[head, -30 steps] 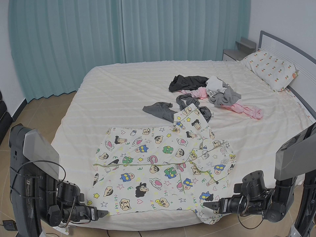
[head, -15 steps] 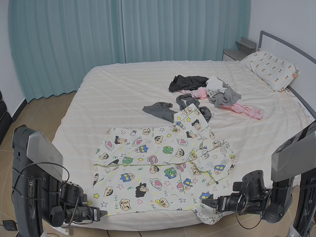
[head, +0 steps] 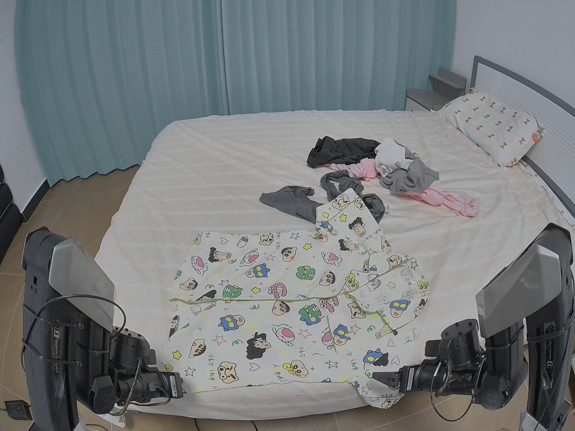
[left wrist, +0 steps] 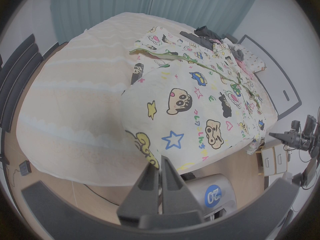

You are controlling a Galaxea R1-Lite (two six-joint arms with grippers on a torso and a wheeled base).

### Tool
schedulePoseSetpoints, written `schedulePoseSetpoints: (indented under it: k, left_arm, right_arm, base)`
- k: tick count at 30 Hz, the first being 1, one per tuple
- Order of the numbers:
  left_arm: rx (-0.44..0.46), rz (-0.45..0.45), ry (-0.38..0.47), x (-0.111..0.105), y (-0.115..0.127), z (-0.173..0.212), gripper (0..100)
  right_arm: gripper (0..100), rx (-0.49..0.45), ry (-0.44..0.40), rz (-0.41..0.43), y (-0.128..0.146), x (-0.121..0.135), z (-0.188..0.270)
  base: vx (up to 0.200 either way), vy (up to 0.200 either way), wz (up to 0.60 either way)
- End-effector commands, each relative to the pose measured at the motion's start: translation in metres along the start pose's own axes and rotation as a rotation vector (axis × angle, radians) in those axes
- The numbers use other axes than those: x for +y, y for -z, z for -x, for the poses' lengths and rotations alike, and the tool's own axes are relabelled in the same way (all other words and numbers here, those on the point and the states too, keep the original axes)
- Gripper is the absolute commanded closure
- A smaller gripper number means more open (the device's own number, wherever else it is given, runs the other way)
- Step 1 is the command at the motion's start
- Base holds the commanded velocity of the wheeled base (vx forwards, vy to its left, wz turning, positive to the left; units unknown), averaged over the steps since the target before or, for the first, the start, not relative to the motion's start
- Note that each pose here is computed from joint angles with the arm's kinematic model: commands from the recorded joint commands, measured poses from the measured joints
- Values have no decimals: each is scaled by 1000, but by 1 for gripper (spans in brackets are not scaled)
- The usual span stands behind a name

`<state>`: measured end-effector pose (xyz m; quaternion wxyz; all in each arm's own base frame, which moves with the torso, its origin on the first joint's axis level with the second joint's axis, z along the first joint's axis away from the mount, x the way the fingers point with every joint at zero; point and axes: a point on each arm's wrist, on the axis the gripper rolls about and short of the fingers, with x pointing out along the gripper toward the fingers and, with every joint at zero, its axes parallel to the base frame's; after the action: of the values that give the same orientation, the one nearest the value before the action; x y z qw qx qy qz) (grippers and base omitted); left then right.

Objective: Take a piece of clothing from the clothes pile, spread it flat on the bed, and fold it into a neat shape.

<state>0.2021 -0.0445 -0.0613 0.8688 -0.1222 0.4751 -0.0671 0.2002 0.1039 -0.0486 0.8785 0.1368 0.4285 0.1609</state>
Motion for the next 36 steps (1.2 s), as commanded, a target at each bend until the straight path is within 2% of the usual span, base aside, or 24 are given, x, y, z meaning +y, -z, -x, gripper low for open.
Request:
schedulePoseSetpoints:
  k: [1, 9, 17, 21, 33, 34, 36]
  left_arm:
    - [9, 12, -1, 1, 3, 2, 100]
    - [7, 19, 0, 0, 2, 2, 100]
    - [7, 19, 2, 0, 2, 2, 100]
    - [7, 20, 1, 1, 2, 2, 100]
    - [6, 20, 3, 1, 2, 2, 100]
    - [6, 20, 3, 1, 2, 2, 100]
    - [7, 20, 2, 1, 2, 2, 100]
  right_arm:
    - [0, 28, 21, 3, 5, -7, -3]
    - [0, 75, 74, 53, 12, -23, -10]
    - [0, 55, 25, 80, 8, -21, -27]
    - [0, 66, 22, 93, 12, -19, -34]
    - [0, 20, -3, 112, 4, -16, -45]
    - [100, 22, -3, 112, 4, -16, -45]
    - [100, 20, -6, 114, 4, -15, -45]
  base:
    - [0, 0, 0]
    - [0, 0, 0]
    - [0, 0, 0]
    - [0, 0, 0]
    - [0, 0, 0]
    - [0, 0, 0]
    - [0, 0, 0]
